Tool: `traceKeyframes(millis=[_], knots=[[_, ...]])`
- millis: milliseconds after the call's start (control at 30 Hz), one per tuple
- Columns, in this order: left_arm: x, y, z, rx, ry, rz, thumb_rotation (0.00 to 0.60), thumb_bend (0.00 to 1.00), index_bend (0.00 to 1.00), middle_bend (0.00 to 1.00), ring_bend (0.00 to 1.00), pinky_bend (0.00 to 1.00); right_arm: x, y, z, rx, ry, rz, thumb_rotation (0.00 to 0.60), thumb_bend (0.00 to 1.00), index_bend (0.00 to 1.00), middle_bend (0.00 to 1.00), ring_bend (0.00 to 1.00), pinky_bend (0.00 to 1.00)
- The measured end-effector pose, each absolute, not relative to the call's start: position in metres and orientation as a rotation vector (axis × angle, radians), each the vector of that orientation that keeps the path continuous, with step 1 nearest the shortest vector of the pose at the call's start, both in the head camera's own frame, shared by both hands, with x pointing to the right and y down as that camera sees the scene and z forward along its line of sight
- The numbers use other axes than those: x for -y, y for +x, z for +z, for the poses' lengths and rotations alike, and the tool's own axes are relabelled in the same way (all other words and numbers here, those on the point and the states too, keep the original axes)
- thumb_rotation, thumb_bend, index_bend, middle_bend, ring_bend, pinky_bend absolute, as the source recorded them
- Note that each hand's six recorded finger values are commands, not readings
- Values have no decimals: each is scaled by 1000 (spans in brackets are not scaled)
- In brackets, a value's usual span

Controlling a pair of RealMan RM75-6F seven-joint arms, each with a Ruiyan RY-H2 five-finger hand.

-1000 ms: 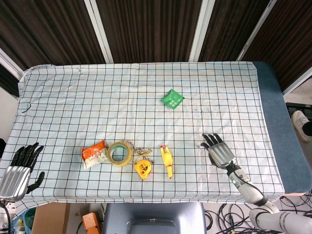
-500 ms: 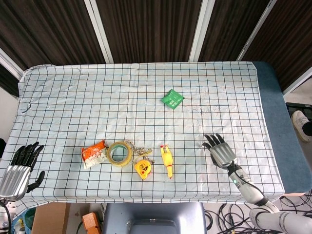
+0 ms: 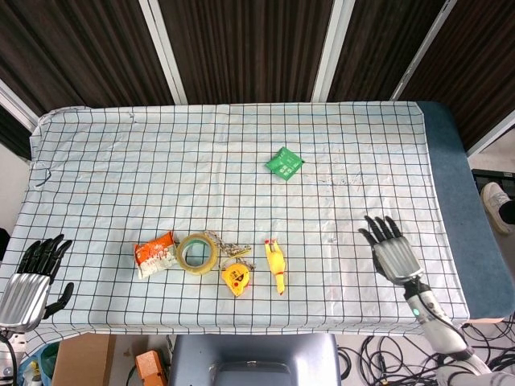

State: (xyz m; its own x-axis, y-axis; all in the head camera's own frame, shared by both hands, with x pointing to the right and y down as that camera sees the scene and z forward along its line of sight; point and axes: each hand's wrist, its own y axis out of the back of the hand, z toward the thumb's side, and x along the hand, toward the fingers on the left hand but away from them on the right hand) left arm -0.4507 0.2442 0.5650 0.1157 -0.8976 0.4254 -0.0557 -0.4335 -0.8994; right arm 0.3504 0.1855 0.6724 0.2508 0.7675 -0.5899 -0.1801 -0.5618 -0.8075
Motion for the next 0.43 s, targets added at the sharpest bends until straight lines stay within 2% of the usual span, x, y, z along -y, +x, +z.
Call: traceKeyframes(millis=[100, 267, 367, 433], knots=[[-245, -451, 565, -946, -1636, -1408, 600, 421, 0, 0, 21, 43, -203, 373, 640, 642, -1632, 1435, 600, 662, 22, 0, 0, 0], [-245, -448, 568, -933, -1648, -1407, 600, 420, 0, 0, 21, 42, -243, 406, 579, 780, -1527, 1421, 600, 654, 0, 0, 0, 0], [-245, -446, 569, -925, -1654, -1408, 600, 421, 0, 0, 20, 42, -261, 418, 558, 815, -1502, 1431, 600, 655, 0, 0, 0, 0], [-245, -445, 569, -924, -1653, -1404, 600, 421, 0, 0, 20, 42, -263, 418, 557, 809, -1508, 1432, 600, 655, 0, 0, 0, 0]])
